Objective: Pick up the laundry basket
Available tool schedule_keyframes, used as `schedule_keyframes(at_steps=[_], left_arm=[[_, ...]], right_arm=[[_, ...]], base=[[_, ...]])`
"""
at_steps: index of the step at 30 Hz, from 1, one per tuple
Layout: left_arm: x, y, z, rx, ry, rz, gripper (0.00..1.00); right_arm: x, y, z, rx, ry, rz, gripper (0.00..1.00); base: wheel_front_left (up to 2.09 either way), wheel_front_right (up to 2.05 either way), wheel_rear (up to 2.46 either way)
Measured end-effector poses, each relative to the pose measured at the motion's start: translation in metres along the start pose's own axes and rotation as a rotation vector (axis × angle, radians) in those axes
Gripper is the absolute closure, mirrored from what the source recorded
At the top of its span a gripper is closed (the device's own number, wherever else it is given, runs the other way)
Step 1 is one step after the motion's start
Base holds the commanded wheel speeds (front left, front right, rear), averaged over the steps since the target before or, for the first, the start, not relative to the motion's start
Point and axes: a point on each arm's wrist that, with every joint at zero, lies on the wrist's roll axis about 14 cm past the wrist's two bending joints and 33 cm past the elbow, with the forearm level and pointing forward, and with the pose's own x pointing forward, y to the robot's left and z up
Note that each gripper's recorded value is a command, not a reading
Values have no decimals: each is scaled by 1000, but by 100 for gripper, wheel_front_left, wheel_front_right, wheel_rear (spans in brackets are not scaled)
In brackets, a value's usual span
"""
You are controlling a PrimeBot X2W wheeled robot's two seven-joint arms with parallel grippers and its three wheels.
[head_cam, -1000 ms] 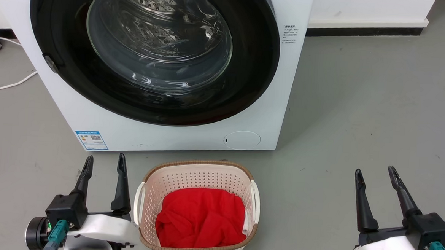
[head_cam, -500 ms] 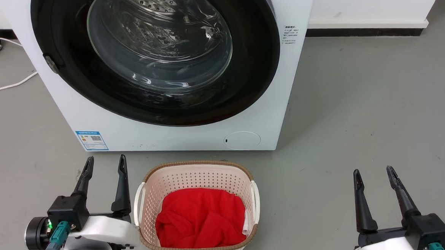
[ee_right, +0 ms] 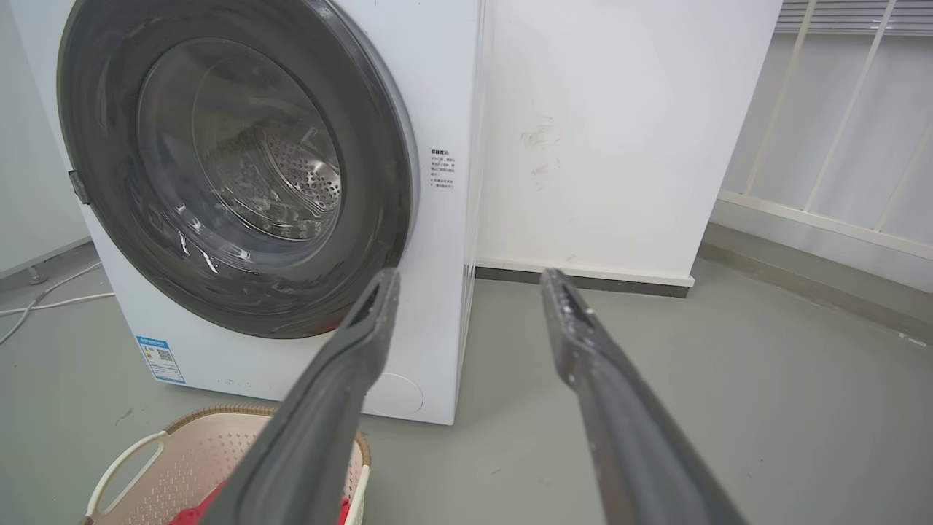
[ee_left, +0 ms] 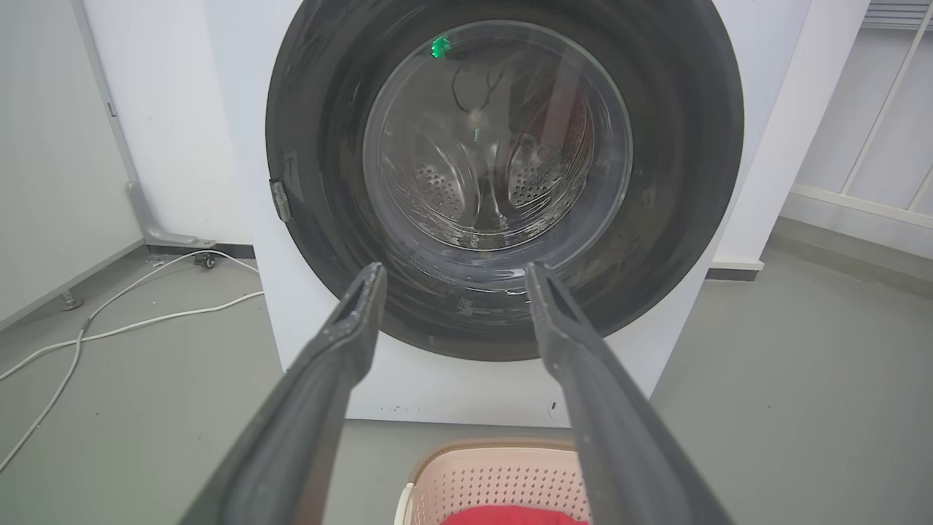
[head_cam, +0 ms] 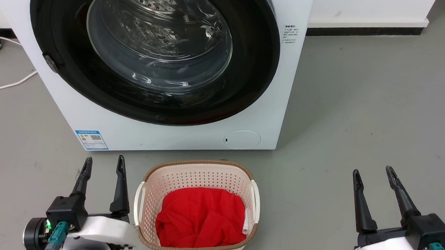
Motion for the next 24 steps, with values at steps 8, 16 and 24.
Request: schedule_keyframes(at_steps=[8,16,24], left_arm=[[6,12,-19,1,55,23,0],[33,23,-56,22,154,22,0],[58,43,-110,57,301,32,0]], right_arm=[[4,15,-20,35,56,40,0],[34,41,-52,52,134,129,0],[64,72,-103,49,253,240,0]], base=[[0,0,0],[0,0,0],[0,0,0]])
